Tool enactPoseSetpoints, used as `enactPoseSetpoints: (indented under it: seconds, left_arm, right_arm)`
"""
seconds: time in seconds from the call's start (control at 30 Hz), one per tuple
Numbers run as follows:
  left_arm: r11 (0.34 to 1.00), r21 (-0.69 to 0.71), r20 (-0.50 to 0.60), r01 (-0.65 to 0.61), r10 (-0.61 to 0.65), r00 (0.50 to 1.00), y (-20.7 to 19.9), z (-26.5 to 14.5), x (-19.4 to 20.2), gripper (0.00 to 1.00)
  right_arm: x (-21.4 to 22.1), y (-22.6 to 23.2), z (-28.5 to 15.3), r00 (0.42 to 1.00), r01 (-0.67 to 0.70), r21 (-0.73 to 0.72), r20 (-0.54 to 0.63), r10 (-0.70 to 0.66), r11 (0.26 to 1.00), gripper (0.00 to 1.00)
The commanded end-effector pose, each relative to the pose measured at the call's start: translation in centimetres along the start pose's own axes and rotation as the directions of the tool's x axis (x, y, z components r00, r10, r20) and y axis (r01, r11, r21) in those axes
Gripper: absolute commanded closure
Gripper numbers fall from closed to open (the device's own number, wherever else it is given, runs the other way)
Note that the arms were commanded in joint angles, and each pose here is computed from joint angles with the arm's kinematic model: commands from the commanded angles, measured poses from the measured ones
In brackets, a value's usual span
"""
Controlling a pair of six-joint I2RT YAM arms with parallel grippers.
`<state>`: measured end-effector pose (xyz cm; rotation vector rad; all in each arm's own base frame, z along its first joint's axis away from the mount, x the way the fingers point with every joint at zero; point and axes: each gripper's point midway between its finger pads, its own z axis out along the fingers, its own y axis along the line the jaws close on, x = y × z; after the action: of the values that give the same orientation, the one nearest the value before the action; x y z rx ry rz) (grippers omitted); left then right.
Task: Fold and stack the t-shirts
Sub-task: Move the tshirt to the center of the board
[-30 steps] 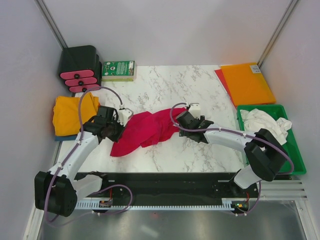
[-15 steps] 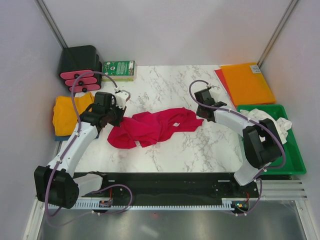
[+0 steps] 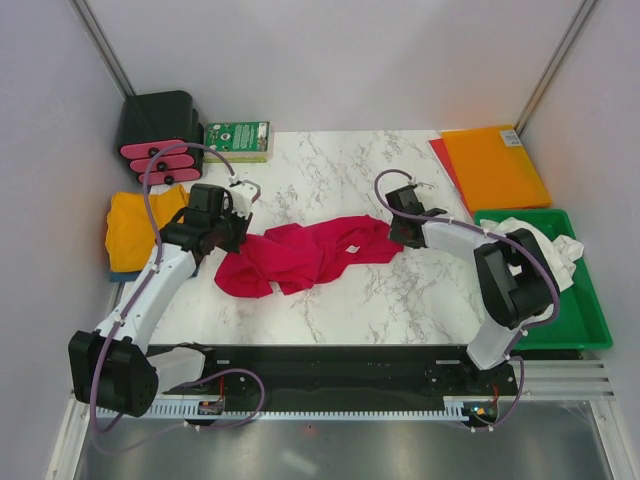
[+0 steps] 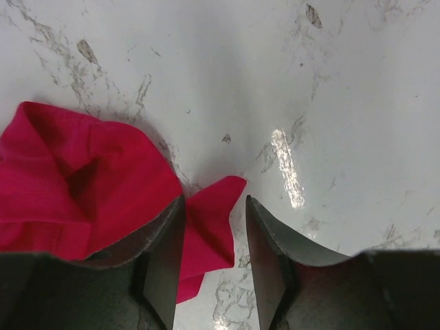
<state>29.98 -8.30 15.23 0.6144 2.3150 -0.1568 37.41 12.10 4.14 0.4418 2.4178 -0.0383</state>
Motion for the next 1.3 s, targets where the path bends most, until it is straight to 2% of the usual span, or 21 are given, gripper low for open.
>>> enactPoseSetpoints:
  seconds: [0.0, 0.1, 0.17, 0.3, 0.43, 0.47, 0.5, 0.53, 0.57, 0.6, 0.63, 0.7, 0.73, 0.8, 0.9, 0.93, 0.97, 1.03, 1.13, 1.2, 1.27]
  left_arm:
    - [1.0, -0.003, 0.041, 0.025, -0.024, 0.999, 0.1, 0.0, -1.1, 0.98]
    - [1.0, -0.003, 0.034, 0.024, -0.024, 0.999, 0.1, 0.2, -0.9, 0.98]
    - [1.0, -0.007, 0.029, 0.026, -0.026, 0.999, 0.2, 0.2, -0.7, 0.98]
    - [0.999, -0.026, 0.04, 0.028, -0.027, 0.999, 0.5, 0.0, -1.0, 0.98]
    - [0.996, -0.084, 0.093, 0.029, -0.022, 0.995, 1.7, -1.3, -3.1, 0.98]
    - [0.994, -0.106, 0.122, 0.031, -0.018, 0.992, 2.2, -2.1, -4.1, 0.98]
    - [0.99, -0.136, 0.188, 0.035, -0.009, 0.982, 3.0, -3.7, -6.6, 0.98]
    - [0.987, -0.155, 0.223, 0.043, -0.007, 0.975, 3.6, -5.0, -8.0, 0.98]
    - [0.985, -0.167, 0.258, 0.044, 0.001, 0.966, 4.0, -6.3, -9.5, 0.98]
    - [0.979, -0.198, 0.344, 0.047, 0.024, 0.939, 4.8, -9.2, -13.3, 0.98]
    - [0.976, -0.21, 0.362, 0.053, 0.027, 0.932, 5.1, -10.7, -14.5, 0.98]
    - [0.968, -0.243, 0.457, 0.07, 0.051, 0.888, 6.0, -14.7, -18.9, 0.98]
    - [0.966, -0.25, 0.465, 0.068, 0.058, 0.883, 6.2, -15.3, -19.5, 0.98]
    - [0.965, -0.254, 0.468, 0.069, 0.06, 0.882, 6.3, -15.4, -19.8, 0.98]
    - [0.964, -0.258, 0.389, 0.057, 0.05, 0.92, 6.5, -13.1, -17.6, 0.98]
    - [0.962, -0.266, 0.405, 0.064, 0.052, 0.913, 6.6, -13.9, -17.6, 0.98]
    - [0.952, -0.294, 0.419, 0.081, 0.052, 0.907, 7.1, -14.9, -17.5, 0.98]
    - [0.946, -0.31, 0.478, 0.098, 0.066, 0.876, 7.2, -17.5, -18.4, 0.98]
    - [0.936, -0.336, 0.564, 0.101, 0.114, 0.818, 6.8, -22.1, -19.7, 0.98]
    - [0.934, -0.344, 0.568, 0.096, 0.126, 0.814, 6.7, -23.0, -19.7, 0.98]
    - [0.931, -0.347, 0.585, 0.114, 0.12, 0.802, 6.7, -24.0, -19.9, 0.98]
  right_arm:
    - [1.9, -0.4, 1.5, 0.999, -0.015, 0.025, -0.048, 0.016, 1.0, 0.51]
    - [3.0, -0.6, 2.1, 0.997, -0.002, 0.034, -0.079, 0.005, 0.999, 0.6]
    - [3.0, -0.9, 2.1, 0.997, -0.006, 0.047, -0.072, 0.01, 0.999, 1.0]
    - [0.7, -0.9, 0.5, 1.0, -0.025, 0.035, 0.011, 0.025, 0.999, 1.0]
    - [-5.1, -1.0, -3.7, 0.982, -0.045, 0.019, 0.185, 0.04, 0.999, 1.0]
    - [-8.9, 0.0, -6.6, 0.96, -0.066, -0.03, 0.27, 0.071, 0.997, 1.0]
    - [-11.1, 0.3, -8.4, 0.945, -0.067, -0.039, 0.317, 0.076, 0.997, 1.0]
    - [-15.7, 0.6, -12.4, 0.908, -0.073, -0.054, 0.41, 0.089, 0.996, 1.0]
    - [-18.0, 0.7, -14.6, 0.884, -0.08, -0.064, 0.456, 0.101, 0.995, 1.0]
    - [-20.2, 0.8, -17.0, 0.858, -0.086, -0.082, 0.5, 0.116, 0.993, 1.0]
    - [-23.9, 0.9, -21.6, 0.809, -0.097, -0.124, 0.568, 0.151, 0.988, 1.0]
    - [-26.4, 0.5, -25.3, 0.768, -0.108, -0.154, 0.615, 0.181, 0.982, 1.0]
    - [-27.8, 0.5, -27.6, 0.743, -0.113, -0.186, 0.637, 0.207, 0.976, 1.0]
    - [-27.0, 0.6, -27.1, 0.771, -0.09, -0.175, 0.611, 0.179, 0.981, 1.0]
    - [-24.2, -0.1, -24.2, 0.83, -0.076, -0.102, 0.544, 0.119, 0.992, 1.0]
    - [-23.3, -0.9, -24.6, 0.832, -0.074, -0.109, 0.542, 0.121, 0.991, 1.0]
    - [-23.0, -1.2, -25.3, 0.822, -0.075, -0.136, 0.553, 0.139, 0.988, 1.0]
    - [-23.2, -2.2, -28.9, 0.76, -0.077, -0.24, 0.614, 0.213, 0.968, 1.0]
    - [-23.6, -3.8, -32.1, 0.721, -0.061, -0.26, 0.656, 0.223, 0.964, 1.0]
    - [-23.0, -4.5, -32.1, 0.75, -0.042, -0.213, 0.638, 0.172, 0.976, 1.0]
    - [-22.9, -4.7, -33.0, 0.745, -0.029, -0.226, 0.645, 0.172, 0.974, 1.0]
